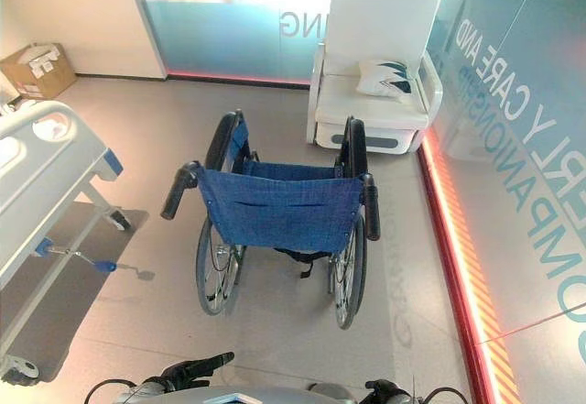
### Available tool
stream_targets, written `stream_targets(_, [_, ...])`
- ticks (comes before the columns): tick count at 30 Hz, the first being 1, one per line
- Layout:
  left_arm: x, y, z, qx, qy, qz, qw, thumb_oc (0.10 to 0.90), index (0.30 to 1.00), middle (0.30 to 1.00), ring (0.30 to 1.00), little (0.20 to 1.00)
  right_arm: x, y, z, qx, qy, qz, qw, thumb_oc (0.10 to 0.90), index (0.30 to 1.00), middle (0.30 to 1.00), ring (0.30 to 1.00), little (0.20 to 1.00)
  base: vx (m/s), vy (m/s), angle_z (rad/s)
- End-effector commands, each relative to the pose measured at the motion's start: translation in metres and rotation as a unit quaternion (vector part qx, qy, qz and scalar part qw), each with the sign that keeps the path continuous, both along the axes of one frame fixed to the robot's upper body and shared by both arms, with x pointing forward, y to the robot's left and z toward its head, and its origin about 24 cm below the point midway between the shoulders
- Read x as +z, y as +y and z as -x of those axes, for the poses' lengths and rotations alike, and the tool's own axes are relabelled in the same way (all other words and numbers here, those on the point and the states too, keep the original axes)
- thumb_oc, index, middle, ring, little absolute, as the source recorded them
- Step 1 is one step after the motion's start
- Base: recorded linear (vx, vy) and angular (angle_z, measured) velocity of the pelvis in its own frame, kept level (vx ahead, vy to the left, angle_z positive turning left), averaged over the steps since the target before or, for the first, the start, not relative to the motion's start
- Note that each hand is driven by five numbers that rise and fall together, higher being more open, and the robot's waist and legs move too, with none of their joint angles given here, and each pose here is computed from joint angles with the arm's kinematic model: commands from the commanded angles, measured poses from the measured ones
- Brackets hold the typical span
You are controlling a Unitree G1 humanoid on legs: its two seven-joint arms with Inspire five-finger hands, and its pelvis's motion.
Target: Push the wheelchair next to the bed
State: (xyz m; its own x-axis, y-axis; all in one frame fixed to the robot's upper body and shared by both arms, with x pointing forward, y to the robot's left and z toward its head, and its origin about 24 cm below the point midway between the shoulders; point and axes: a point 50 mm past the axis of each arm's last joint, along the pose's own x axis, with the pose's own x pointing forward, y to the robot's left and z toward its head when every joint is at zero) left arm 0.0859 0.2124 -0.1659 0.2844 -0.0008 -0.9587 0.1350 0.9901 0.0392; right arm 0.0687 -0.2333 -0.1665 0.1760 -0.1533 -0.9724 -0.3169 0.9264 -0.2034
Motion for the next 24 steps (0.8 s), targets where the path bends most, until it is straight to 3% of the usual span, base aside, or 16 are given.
stream_targets(1, [0.004, -0.027, -0.03, 0.005, -0.055, 0.044, 0.998, 0.8, 0.9, 0.9, 0.9, 0.9, 0.002, 0.024, -0.035, 0.01, -0.057, -0.044, 0.997, 0.8, 0.9, 0.9, 0.9, 0.9, 0.02, 0.015, -0.12])
stream_targets(10, [0.005, -0.013, -0.029, 0.098, -0.064, 0.025, 0.993, 0.8, 0.9, 0.9, 0.9, 0.9, 0.002, 0.019, -0.03, -0.028, -0.048, -0.042, 0.998, 0.8, 0.9, 0.9, 0.9, 0.9, 0.04, 0.012, -0.01])
stream_targets(16, [0.012, 0.017, -0.038, 0.132, -0.08, -0.032, 0.987, 0.8, 0.9, 0.9, 0.9, 0.9, 0.007, -0.002, -0.033, -0.089, -0.052, -0.033, 0.994, 0.8, 0.9, 0.9, 0.9, 0.9, 0.05, 0.025, -0.01])
stream_targets(22, [0.026, 0.055, -0.049, 0.154, -0.094, -0.087, 0.98, 0.8, 0.9, 0.9, 0.9, 0.9, 0.02, -0.042, -0.041, -0.132, -0.071, 0.032, 0.988, 0.8, 0.9, 0.9, 0.9, 0.9, 0.04, 0.02, -0.02])
stream_targets(24, [0.039, 0.083, -0.057, 0.158, -0.102, -0.121, 0.975, 0.8, 0.9, 0.9, 0.9, 0.9, 0.037, -0.079, -0.047, -0.151, -0.079, 0.081, 0.982, 0.8, 0.9, 0.9, 0.9, 0.9, 0.03, 0.017, -0.05])
